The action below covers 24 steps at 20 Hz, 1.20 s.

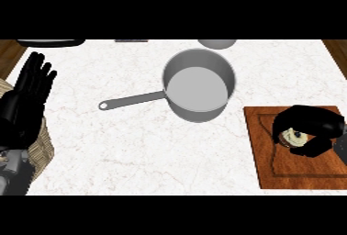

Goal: Pick the cupcake from the cutting board and place it in the pot

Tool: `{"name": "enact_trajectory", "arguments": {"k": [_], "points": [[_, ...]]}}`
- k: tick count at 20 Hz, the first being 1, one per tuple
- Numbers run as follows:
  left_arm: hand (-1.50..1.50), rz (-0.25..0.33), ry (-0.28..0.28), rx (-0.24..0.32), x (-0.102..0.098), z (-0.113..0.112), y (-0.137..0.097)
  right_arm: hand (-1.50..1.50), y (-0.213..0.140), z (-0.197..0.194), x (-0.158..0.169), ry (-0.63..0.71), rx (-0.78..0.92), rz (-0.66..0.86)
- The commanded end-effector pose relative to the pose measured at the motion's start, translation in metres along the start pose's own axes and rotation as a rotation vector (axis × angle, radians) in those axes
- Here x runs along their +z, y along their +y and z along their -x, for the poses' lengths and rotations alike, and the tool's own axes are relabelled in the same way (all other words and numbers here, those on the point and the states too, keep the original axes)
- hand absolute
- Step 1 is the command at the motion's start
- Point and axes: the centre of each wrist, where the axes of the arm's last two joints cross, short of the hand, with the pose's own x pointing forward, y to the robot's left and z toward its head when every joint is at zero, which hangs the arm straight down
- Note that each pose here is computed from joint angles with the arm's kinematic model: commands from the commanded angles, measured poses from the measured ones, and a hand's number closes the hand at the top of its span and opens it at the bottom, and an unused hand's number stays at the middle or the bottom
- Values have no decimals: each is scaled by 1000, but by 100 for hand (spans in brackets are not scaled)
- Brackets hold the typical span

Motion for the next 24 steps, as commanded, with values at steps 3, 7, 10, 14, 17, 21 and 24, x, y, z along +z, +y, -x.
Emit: {"name": "enact_trajectory", "arguments": {"k": [3, 7, 10, 14, 17, 21, 24], "points": [[0, -24, 72, 32, -9, 16, 2, 150, 23, 6, -7, -58, 19, -2], [0, -10, 72, 26, 1, 24, -5, 150, 7, 6, -16, -60, 35, 3], [0, -32, 76, 23, 0, 28, -6, 150, 18, 16, 11, -65, 39, 20], [0, -36, 81, 6, -2, 15, 3, 150, 16, -88, -143, -56, -45, 119], [0, -26, 81, 4, 0, 10, -1, 150, 24, -118, -174, -42, -79, 130], [0, -32, 113, -1, 4, 14, 1, 150, 7, -179, -216, -6, -142, 252], [0, -49, 116, -4, 3, 14, 4, 150, -7, -206, -221, 57, -226, 462]]}}
